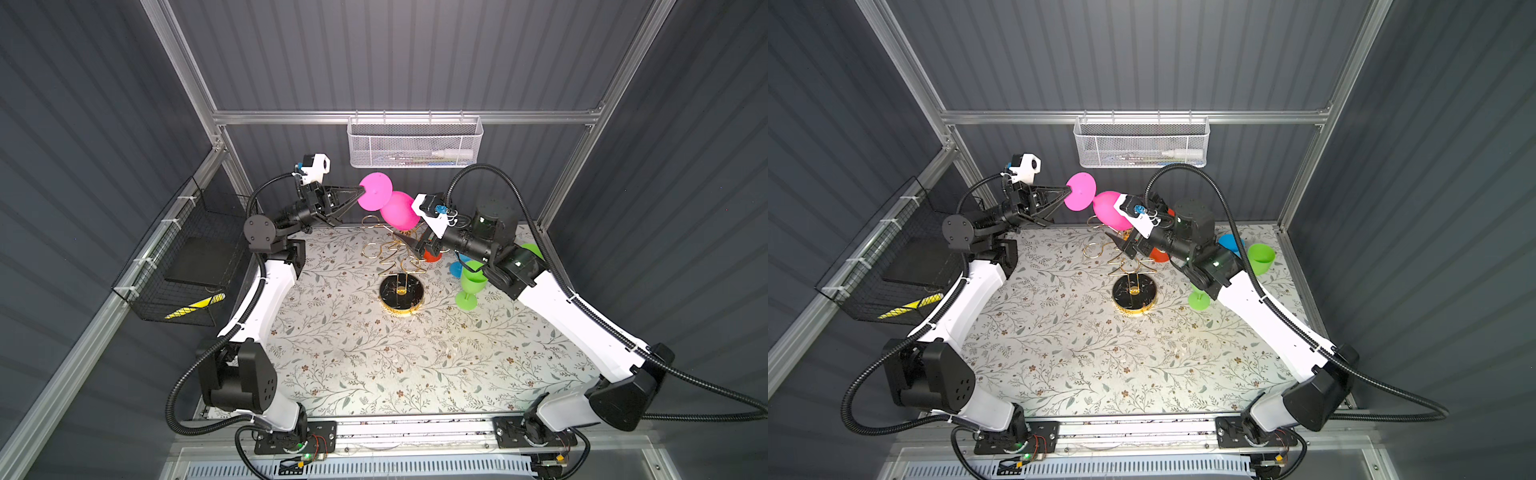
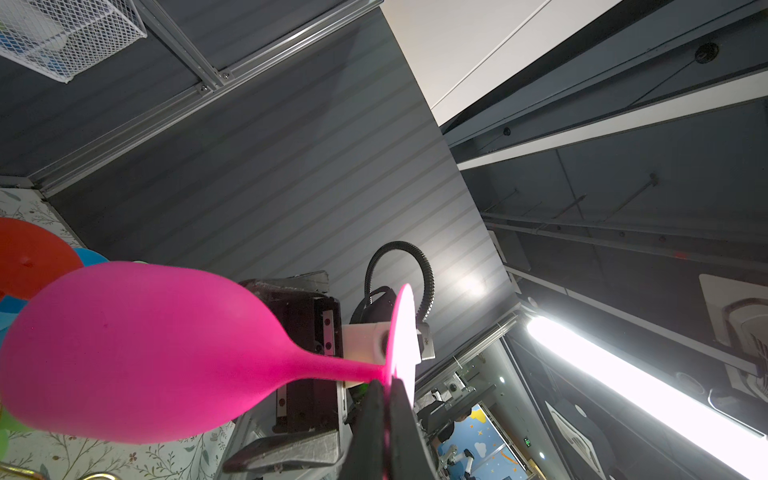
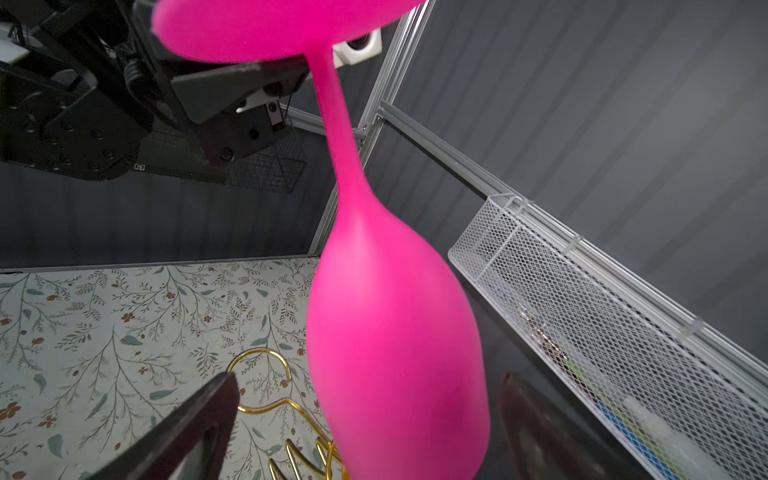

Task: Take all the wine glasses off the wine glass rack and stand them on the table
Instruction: 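Reach the right gripper to the pink glass bowl held by the left gripper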

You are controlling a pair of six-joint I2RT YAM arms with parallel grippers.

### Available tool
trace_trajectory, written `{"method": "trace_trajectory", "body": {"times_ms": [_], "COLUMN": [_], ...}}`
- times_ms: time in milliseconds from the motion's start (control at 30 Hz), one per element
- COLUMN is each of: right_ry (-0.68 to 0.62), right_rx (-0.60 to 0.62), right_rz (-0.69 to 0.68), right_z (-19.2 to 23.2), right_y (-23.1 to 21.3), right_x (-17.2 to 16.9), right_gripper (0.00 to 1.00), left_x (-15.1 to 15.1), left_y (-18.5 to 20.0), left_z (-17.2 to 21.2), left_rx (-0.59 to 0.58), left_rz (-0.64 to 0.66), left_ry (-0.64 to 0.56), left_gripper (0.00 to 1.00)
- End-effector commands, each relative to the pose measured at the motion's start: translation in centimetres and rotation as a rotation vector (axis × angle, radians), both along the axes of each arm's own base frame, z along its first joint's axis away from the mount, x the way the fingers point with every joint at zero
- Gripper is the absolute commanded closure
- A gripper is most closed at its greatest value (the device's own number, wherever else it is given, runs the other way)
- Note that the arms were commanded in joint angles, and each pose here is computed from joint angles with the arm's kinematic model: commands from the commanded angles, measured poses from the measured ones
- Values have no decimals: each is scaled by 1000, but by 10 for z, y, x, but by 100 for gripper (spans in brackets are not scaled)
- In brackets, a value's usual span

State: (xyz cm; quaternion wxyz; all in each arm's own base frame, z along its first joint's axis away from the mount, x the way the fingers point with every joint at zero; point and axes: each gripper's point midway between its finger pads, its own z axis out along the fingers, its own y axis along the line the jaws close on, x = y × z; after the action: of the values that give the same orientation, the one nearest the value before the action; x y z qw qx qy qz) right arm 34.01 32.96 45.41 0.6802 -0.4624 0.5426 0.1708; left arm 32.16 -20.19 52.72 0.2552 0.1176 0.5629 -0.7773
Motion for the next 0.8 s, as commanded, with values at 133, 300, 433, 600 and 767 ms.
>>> {"method": "trace_trajectory", "body": {"times_ms": [133, 300, 433, 600, 767], "right_ry": [-39, -9, 8, 26, 28], "right_rx": [45, 40, 40, 35, 36], "right_rz": [-12, -28, -39, -44, -50], "right_z": [19, 10, 6, 1, 0], "right_y": [11, 17, 20, 22, 20], "right_x": [13, 24, 30, 31, 27], "right_gripper": [1, 1, 1, 9, 23], "left_x": [-24, -24, -24, -24, -24], "left_y": [2, 3, 3, 4, 4], "left_z": [14, 15, 17, 17, 17], "left_rx": [-12, -18, -27, -41, -44], "left_rz": [-11, -9, -10, -22, -23], "left_ry": [-79, -81, -79, -80, -80], "left_gripper": [100, 100, 100, 100, 100]}}
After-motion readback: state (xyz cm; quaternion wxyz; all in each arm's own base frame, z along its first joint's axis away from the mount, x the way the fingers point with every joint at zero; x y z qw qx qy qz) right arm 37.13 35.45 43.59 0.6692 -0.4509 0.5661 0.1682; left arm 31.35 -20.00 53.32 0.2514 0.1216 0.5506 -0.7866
